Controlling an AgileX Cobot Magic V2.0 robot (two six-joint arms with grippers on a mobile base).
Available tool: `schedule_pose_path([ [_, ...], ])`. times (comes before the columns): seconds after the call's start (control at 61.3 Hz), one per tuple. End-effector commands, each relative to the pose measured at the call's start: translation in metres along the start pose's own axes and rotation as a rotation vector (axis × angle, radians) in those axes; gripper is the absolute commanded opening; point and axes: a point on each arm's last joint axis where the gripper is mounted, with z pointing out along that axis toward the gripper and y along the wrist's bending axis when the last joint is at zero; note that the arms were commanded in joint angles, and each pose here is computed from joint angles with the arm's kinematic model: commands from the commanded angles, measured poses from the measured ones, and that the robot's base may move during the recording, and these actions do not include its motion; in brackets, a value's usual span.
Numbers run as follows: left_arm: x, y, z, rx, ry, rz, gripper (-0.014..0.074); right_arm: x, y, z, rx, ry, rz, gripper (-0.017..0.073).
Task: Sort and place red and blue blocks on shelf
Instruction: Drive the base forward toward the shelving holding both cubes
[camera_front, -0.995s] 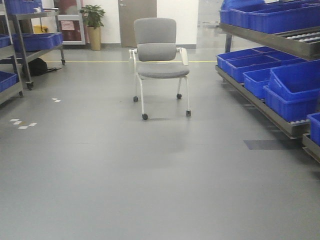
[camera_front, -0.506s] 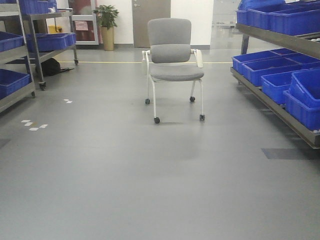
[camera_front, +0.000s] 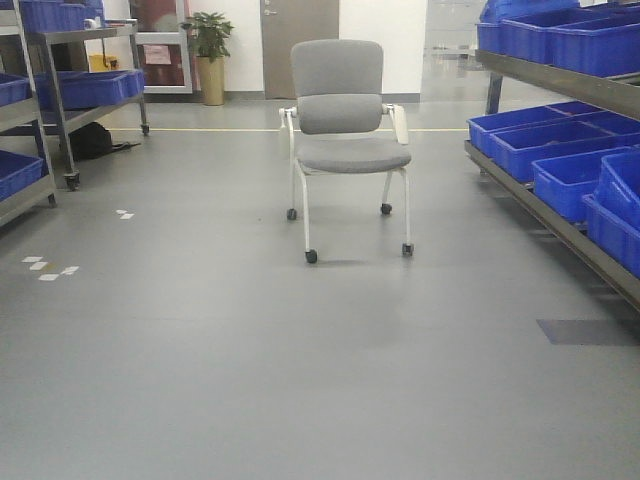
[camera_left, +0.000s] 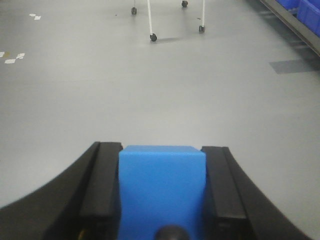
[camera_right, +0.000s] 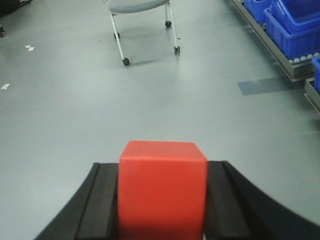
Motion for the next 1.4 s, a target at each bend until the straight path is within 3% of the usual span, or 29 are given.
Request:
schedule_pose_path([
  [0.0, -0.0151, -0.0014, -0.0039, 0.015, -0.095, -0.003, 0.0128, -0.017, 0.0026, -0.0038, -0.013, -0.118, -0.005, 0.0057],
  [1.387, -0.0151, -0.0014, -0.0039, 0.015, -0.095, -0.003, 0.0128, -0.017, 0.0026, -0.0038, -0.013, -0.118, -0.005, 0.0057],
])
